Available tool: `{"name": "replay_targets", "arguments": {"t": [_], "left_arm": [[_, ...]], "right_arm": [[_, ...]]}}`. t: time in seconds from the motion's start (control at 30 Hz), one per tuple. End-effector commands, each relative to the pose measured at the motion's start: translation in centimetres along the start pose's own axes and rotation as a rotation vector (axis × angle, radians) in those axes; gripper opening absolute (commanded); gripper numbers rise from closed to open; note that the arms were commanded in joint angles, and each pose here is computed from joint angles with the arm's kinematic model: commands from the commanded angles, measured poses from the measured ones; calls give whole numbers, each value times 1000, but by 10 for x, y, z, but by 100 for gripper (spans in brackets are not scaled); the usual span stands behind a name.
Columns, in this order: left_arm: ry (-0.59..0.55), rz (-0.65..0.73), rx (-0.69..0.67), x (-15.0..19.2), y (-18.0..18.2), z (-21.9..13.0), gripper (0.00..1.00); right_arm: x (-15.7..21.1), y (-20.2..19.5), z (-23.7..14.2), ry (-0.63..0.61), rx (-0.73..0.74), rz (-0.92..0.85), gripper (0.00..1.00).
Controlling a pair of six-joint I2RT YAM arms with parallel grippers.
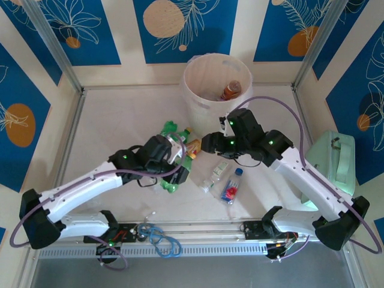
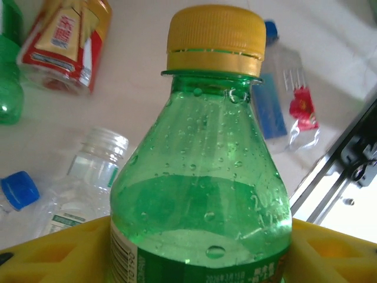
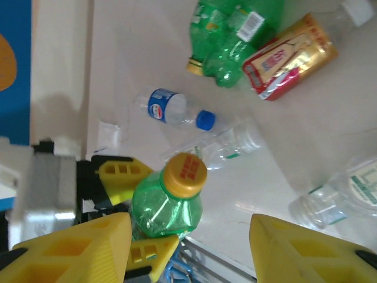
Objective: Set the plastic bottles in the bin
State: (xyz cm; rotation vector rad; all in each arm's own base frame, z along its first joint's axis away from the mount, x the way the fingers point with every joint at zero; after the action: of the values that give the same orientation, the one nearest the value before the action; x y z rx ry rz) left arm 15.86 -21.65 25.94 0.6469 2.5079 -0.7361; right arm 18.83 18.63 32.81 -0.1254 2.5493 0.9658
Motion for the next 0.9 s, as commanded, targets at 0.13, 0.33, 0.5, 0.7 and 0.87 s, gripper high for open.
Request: {"name": "replay_targets", "arguments": {"t": [0.13, 0.33, 0.5, 0.7, 0.87], "left_arm": [[-62, -39, 156, -18, -14, -26, 64], [-98, -27, 199, -26, -22, -37, 63], [-128, -21, 215, -29, -24, -44, 63], [-137, -14, 227, -29, -25, -48, 63], [-149, -15, 239, -30, -26, -50, 63]], "right_arm": [[-1, 37, 3, 41, -149, -124, 64], [-4, 44, 12, 46, -106, -142, 64], [-7, 43, 12, 37, -102, -136, 64], [-10, 36, 10, 23, -67, -113, 64], [-13, 29, 4, 8, -102, -78, 64]]}}
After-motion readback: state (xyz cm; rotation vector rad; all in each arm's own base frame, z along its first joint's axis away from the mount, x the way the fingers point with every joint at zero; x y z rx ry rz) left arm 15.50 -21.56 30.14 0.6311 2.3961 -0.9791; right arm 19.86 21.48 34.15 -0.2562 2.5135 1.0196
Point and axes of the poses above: each hand's point on the last joint's axis, 136 mm out from that joint toward the fingers, its own z axis out along the fingers, its own y axis along the line the jaws close on, x = y × z, the point moved 9 cm from there along -z, back along the fingers, and after that the axes turned 6 degrees about -z, right-handed, at the moved point
